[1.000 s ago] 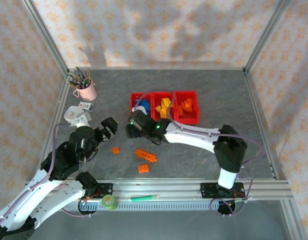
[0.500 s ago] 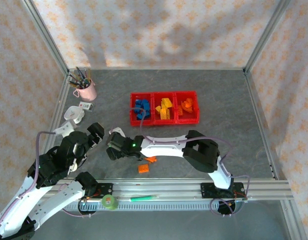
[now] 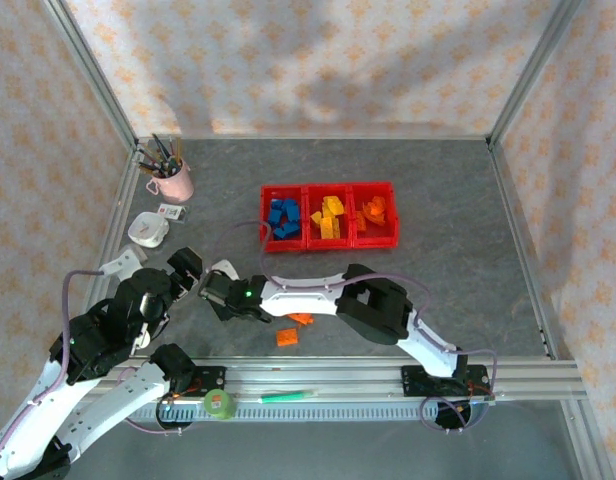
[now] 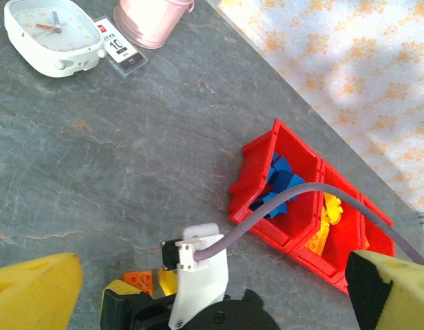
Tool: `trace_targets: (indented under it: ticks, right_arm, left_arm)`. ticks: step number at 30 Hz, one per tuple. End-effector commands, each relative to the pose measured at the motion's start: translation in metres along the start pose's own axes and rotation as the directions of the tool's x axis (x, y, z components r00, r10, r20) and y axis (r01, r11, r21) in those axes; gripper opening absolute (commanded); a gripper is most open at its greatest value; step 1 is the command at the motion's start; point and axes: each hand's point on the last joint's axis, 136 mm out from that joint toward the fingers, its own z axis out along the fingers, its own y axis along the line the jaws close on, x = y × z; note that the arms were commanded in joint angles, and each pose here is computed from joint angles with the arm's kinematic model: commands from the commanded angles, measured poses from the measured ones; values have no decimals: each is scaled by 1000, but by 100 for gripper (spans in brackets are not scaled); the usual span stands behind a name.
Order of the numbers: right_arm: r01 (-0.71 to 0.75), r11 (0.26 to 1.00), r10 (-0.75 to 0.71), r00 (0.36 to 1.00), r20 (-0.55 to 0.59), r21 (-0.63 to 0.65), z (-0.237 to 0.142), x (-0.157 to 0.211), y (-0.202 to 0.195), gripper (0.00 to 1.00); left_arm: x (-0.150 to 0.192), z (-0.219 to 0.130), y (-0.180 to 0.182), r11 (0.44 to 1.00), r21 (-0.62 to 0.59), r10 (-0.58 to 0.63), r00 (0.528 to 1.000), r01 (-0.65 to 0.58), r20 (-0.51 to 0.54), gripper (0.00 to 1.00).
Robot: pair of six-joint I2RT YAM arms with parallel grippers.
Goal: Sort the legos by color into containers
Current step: Pick up the lego from the bottom-left of the table.
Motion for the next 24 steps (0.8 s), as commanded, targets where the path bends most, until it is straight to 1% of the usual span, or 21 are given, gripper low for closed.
trace_targets:
  ticks: [1, 4, 6, 8, 12, 17, 21, 24]
  right_arm:
    - [45, 994, -43, 999, -21, 98, 8, 8, -9, 55]
    - [59, 987, -55, 998, -34, 147, 13, 14, -14, 51]
    - [59, 984, -53, 998, -39, 167, 15, 18, -18, 47]
    - [58, 985, -52, 998, -40, 164, 14, 18, -17, 42]
    - [36, 990, -33, 999, -27, 140, 8, 13, -13, 36]
    - [-9, 996, 9, 1000, 0, 84, -5, 0, -8, 31]
    - [-48, 997, 47, 999, 19, 62, -19, -11, -14, 30]
    - [-91, 995, 89, 995, 53, 39, -37, -24, -24, 30]
  left_arm:
    - [-1, 2, 9, 1000, -24, 1, 1000, -1, 26, 99]
    - [0, 3, 9, 1000, -25, 4, 1000, -3, 24, 99]
    - [1, 4, 9, 1000, -26, 8, 1000, -7, 22, 99]
    - [2, 5, 8, 1000, -23, 9, 1000, -9, 22, 99]
    - [3, 6, 6, 1000, -19, 12, 1000, -12, 19, 99]
    - [3, 7, 4, 1000, -11, 14, 1000, -14, 17, 99]
    - [3, 7, 1, 1000, -4, 18, 1000, -18, 15, 99]
    - [2, 7, -3, 1000, 6, 21, 1000, -21, 15, 99]
